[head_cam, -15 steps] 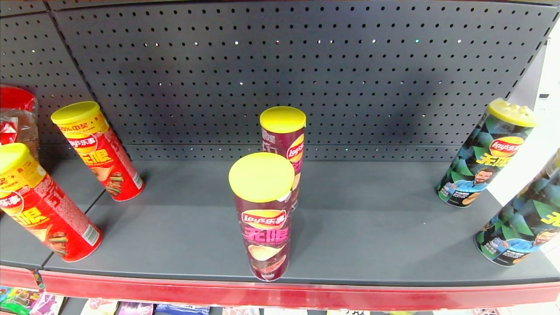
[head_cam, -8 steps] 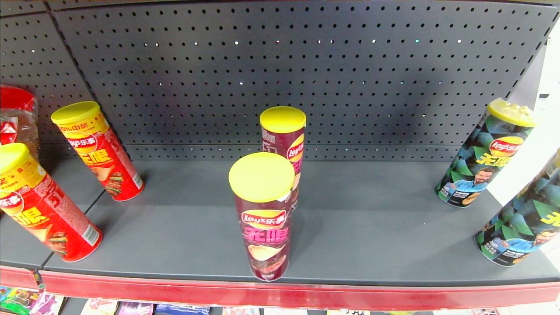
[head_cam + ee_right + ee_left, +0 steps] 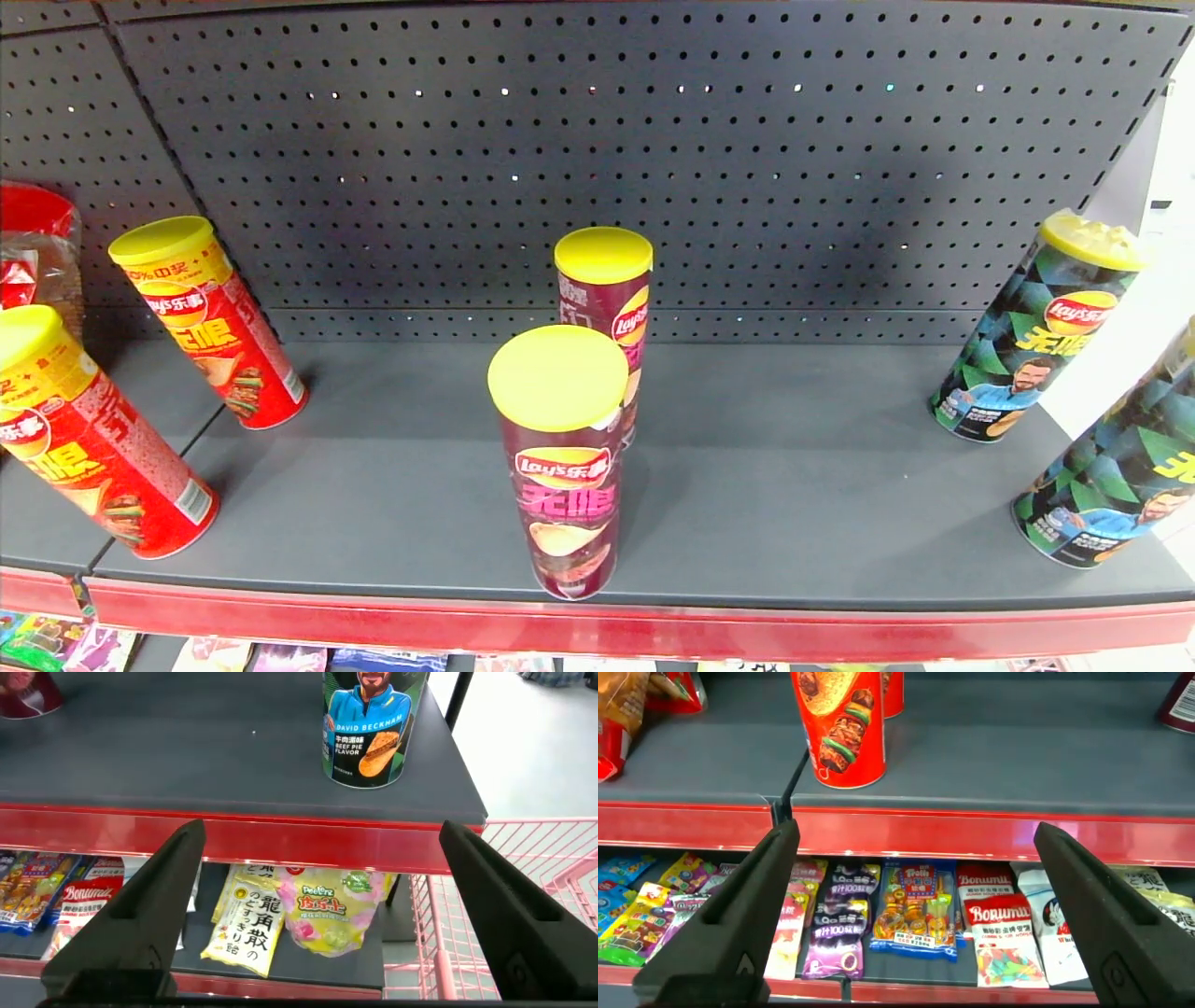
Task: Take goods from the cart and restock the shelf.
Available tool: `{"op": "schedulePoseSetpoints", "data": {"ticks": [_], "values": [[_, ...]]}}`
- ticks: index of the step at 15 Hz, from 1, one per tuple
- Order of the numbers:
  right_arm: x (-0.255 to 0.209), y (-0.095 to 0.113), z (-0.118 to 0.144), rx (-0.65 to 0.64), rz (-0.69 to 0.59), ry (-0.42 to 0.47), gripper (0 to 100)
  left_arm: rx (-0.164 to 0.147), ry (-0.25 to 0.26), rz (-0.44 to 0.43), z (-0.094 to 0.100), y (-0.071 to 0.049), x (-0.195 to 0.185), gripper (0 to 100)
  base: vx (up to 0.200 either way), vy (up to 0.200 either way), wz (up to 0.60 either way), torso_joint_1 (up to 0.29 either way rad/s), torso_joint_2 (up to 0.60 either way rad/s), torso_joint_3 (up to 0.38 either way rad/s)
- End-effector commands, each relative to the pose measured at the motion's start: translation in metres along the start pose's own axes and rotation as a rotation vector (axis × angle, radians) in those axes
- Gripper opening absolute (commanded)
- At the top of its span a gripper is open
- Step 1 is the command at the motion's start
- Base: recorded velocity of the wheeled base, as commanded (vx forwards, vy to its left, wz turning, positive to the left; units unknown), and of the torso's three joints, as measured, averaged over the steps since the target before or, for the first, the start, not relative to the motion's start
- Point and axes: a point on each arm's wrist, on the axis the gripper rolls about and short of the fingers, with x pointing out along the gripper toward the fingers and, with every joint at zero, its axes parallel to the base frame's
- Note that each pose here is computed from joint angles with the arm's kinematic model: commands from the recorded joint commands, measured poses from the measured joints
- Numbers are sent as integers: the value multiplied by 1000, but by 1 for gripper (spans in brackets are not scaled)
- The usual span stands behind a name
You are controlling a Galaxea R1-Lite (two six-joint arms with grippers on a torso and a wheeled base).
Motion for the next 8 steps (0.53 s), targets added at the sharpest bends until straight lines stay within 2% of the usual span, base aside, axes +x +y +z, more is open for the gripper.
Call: {"op": "schedulePoseSetpoints", "data": {"ticks": [1, 5, 6, 8], "values": [[0, 0, 0, 0, 1, -2, 100, 0, 0, 2, 0, 0, 0, 100, 0, 0, 0, 0, 0, 0], [0, 0, 0, -2, 1, -2, 100, 0, 8, -18, 1, 0, 1, 100, 0, 0, 0, 0, 0, 0], [0, 0, 0, -2, 1, -2, 100, 18, 3, -118, 1, -2, 0, 100, 0, 0, 0, 0, 0, 0], [0, 0, 0, -2, 0, -2, 100, 24, -3, -112, 1, -2, 0, 100, 0, 0, 0, 0, 0, 0]]}}
